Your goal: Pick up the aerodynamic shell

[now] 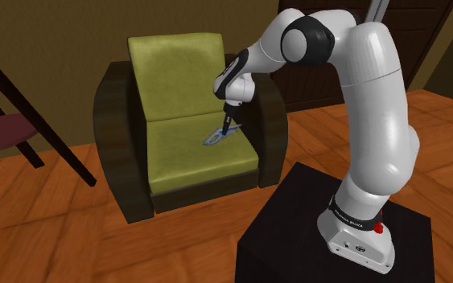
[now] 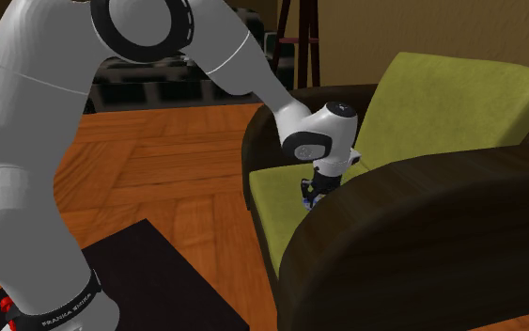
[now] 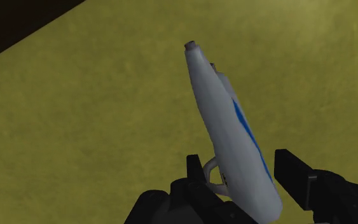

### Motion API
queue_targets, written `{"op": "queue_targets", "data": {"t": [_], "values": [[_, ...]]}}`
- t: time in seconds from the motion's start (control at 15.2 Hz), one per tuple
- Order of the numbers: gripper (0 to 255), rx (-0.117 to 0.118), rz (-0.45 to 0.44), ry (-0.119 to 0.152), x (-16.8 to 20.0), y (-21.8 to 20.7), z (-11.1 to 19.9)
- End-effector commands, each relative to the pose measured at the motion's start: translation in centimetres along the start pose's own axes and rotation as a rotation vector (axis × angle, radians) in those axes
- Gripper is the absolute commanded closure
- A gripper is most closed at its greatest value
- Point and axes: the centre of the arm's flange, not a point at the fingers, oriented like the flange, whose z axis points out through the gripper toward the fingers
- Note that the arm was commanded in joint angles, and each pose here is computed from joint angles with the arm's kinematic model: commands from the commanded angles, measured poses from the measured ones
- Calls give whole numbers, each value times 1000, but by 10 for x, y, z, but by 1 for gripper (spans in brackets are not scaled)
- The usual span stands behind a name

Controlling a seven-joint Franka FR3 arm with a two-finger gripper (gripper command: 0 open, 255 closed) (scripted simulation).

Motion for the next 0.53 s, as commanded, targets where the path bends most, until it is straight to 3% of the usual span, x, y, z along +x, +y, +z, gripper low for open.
{"op": "queue_targets", "data": {"t": [0.0, 0.46], "values": [[255, 0, 0, 0, 2, 0, -11], [255, 0, 0, 0, 10, -2, -47]]}}
